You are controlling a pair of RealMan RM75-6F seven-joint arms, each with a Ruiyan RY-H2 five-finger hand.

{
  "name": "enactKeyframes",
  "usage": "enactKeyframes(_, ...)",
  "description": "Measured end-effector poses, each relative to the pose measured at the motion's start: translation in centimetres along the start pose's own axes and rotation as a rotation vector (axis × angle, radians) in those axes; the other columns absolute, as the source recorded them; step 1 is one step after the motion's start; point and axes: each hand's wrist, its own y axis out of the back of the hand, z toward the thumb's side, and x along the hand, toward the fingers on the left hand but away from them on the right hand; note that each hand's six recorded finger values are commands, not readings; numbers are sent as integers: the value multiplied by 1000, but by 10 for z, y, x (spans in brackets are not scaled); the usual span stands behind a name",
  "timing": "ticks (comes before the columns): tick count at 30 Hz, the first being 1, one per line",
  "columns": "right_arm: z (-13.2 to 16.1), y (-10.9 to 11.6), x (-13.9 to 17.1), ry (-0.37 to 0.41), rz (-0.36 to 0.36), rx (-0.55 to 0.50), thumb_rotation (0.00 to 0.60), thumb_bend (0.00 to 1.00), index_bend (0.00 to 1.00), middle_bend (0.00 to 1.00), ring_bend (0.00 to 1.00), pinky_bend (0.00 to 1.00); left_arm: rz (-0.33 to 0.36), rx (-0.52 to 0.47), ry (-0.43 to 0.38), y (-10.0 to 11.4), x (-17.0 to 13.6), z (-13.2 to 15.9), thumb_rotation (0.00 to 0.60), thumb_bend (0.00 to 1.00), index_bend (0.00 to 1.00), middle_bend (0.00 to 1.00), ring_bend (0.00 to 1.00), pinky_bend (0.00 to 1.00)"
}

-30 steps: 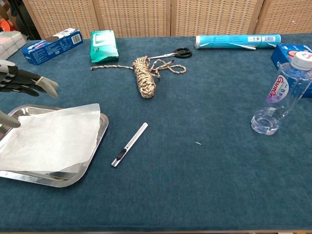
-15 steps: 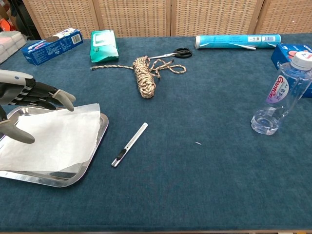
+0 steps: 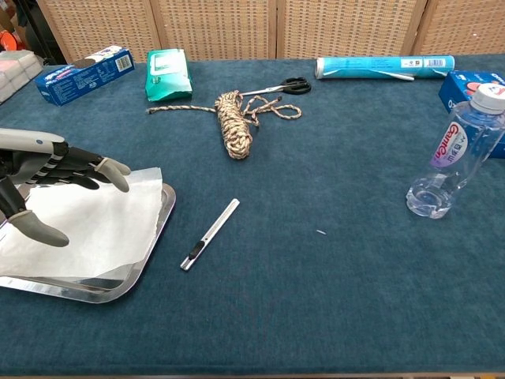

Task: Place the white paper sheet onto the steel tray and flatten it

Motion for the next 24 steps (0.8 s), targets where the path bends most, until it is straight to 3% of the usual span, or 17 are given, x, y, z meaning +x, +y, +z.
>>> enactKeyframes(24, 0, 2, 0, 0, -6, -7, 600, 0, 0, 0, 0, 0, -54, 5, 4, -27, 19, -1, 600, 127, 252, 0, 0, 0)
